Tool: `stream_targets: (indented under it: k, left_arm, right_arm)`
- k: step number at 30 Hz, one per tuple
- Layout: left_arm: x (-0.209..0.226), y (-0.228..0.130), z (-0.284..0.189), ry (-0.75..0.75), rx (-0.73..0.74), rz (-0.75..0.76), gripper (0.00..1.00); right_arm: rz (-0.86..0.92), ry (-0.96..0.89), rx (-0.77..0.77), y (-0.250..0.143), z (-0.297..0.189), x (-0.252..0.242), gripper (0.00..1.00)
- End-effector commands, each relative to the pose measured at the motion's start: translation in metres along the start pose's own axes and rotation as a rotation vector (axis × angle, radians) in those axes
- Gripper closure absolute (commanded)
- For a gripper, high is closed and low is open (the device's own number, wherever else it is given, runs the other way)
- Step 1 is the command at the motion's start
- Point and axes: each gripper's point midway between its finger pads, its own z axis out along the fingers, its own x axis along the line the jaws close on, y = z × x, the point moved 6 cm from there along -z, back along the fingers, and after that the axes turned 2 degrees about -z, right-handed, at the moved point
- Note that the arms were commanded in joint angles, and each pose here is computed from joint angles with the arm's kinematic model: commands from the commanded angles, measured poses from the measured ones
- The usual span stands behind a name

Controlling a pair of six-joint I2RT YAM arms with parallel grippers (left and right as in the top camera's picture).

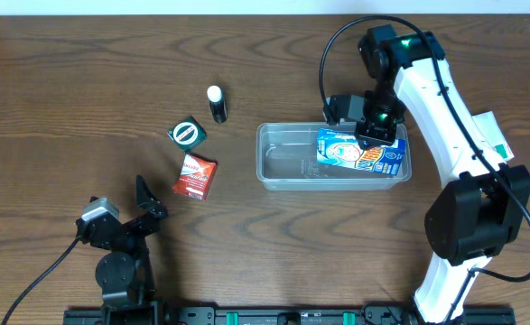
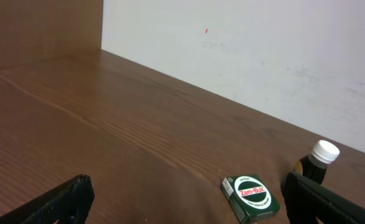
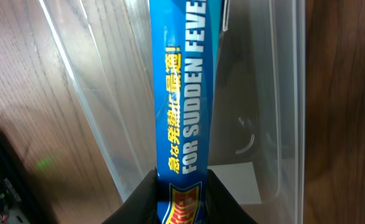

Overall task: Pack container
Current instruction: 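Lower the blue box into the container's right side and release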

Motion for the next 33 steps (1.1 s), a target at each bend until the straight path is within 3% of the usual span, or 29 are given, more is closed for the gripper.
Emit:
stream_targets:
  k: [1, 21, 33]
  left_arm:
    - [0.005, -0.014, 0.001, 0.021, 0.043, 0.031, 0.02]
    - [0.005, -0.014, 0.001, 0.021, 0.043, 0.031, 0.02]
    - [0.005, -0.013, 0.001, 0.021, 0.043, 0.031, 0.02]
  right_arm:
    - [0.029, -0.002, -0.015, -0.004, -0.004, 0.001, 0.79]
    - [-0.036, 0.121, -0.097, 0.001, 0.013, 0.016, 0.8]
    - [0.0, 0.159, -0.1, -0.015, 0.02, 0.015, 0.79]
